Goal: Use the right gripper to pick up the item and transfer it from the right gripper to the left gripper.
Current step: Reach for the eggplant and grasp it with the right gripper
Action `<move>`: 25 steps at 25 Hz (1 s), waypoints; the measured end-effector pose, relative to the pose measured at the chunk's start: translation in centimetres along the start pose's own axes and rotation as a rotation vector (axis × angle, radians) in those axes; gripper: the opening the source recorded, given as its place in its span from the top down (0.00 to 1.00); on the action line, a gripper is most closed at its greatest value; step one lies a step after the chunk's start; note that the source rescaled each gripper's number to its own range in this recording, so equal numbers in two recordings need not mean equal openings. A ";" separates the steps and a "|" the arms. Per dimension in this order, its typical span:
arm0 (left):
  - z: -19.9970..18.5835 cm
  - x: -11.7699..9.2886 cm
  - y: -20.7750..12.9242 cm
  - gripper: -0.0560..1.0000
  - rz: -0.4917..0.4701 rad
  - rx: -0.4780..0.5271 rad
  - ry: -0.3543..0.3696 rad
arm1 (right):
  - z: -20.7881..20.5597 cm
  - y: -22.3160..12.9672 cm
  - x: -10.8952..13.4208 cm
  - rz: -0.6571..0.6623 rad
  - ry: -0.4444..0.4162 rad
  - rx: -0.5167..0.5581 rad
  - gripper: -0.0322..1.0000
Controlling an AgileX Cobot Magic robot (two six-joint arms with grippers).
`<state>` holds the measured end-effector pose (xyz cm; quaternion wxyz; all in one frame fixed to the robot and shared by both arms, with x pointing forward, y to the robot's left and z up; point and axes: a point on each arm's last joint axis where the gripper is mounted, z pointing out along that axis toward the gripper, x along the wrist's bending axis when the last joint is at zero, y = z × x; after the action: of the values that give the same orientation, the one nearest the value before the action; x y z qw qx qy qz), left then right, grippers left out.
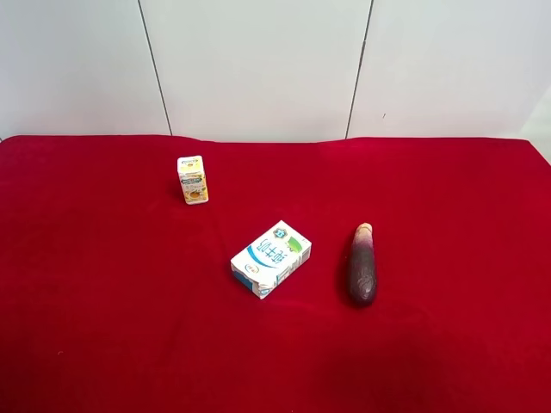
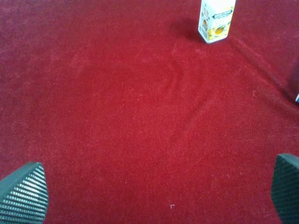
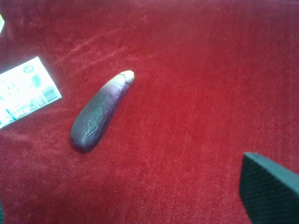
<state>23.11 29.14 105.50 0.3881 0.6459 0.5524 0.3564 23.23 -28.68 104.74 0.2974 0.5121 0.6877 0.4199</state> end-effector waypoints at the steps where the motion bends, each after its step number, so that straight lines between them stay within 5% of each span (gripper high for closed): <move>1: 0.0 0.0 0.0 0.08 0.000 0.000 0.000 | 0.0 0.0 0.0 0.000 0.000 0.000 0.00; 25: 0.0 0.0 0.0 0.08 0.000 0.000 0.000 | 0.0 0.2 0.1 0.074 0.015 -0.024 0.00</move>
<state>23.11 29.14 105.50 0.3881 0.6459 0.5524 0.3564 23.29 -28.53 104.94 0.2825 0.5304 0.6656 0.4426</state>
